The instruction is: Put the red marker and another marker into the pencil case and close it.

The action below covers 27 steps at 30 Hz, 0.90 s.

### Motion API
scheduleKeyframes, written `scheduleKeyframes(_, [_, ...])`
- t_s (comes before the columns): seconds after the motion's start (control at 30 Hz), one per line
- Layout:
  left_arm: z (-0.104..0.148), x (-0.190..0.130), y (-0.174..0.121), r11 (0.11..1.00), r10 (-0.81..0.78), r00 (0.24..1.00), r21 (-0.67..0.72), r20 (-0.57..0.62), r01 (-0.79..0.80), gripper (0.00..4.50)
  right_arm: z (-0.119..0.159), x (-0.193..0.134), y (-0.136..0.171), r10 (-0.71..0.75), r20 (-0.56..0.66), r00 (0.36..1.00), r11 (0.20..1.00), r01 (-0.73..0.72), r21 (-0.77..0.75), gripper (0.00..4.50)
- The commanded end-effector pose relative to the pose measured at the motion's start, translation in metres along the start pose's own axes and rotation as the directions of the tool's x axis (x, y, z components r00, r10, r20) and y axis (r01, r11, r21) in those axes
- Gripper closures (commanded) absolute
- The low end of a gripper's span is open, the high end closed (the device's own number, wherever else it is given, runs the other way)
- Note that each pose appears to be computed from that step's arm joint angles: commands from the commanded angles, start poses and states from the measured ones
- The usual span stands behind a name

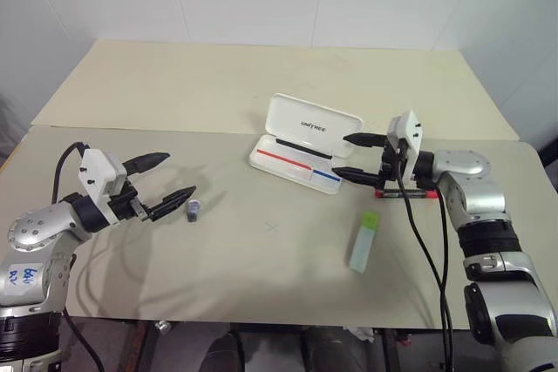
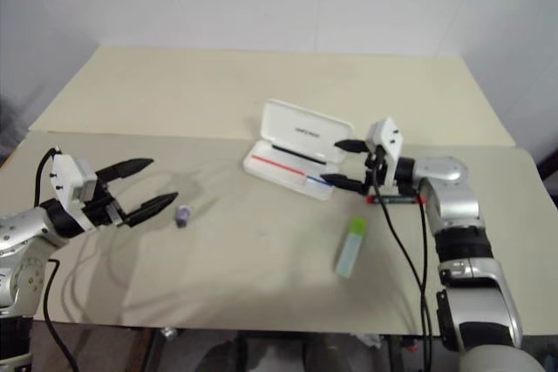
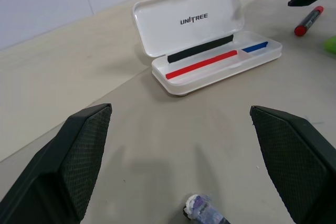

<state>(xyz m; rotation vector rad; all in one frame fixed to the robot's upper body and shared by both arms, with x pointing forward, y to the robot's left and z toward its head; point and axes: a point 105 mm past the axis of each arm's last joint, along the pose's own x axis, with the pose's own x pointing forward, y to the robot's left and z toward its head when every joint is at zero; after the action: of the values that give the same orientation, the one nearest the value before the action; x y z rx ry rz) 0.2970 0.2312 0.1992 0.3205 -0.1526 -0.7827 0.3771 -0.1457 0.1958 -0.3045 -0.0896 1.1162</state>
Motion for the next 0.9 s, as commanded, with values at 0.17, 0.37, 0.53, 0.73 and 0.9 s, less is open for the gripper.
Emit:
scheduleKeyframes(0.17, [0.013, -0.002, 0.004, 0.998, -0.002, 1.000, 0.062, 0.023, 0.001, 0.00, 0.006, 0.002, 0.006, 0.013, 0.034, 0.999, 0.999, -0.012, -0.037, 0.01])
scheduleKeyframes(0.37, [0.018, -0.002, 0.006, 0.998, 0.002, 0.999, 0.061, 0.041, -0.004, 0.00, 0.010, 0.009, 0.002, 0.007, -0.054, 0.998, 0.997, -0.012, -0.080, 0.01])
scheduleKeyframes(0.53, [0.020, -0.009, 0.000, 0.998, 0.017, 0.998, 0.053, 0.059, -0.021, 0.00, 0.008, 0.018, 0.009, 0.040, -0.191, 0.981, 0.994, -0.058, -0.091, 0.01])
scheduleKeyframes(0.73, [0.021, -0.014, -0.003, 1.000, 0.013, 0.998, 0.024, 0.068, -0.014, 0.00, -0.006, 0.029, 0.029, 0.118, -0.321, 0.940, 0.992, -0.126, -0.006, 0.01])
scheduleKeyframes(0.9, [0.021, -0.019, -0.004, 1.000, 0.014, 0.998, 0.025, 0.058, -0.015, 0.00, -0.014, 0.029, 0.033, 0.121, -0.370, 0.921, 0.992, -0.122, 0.022, 0.01])
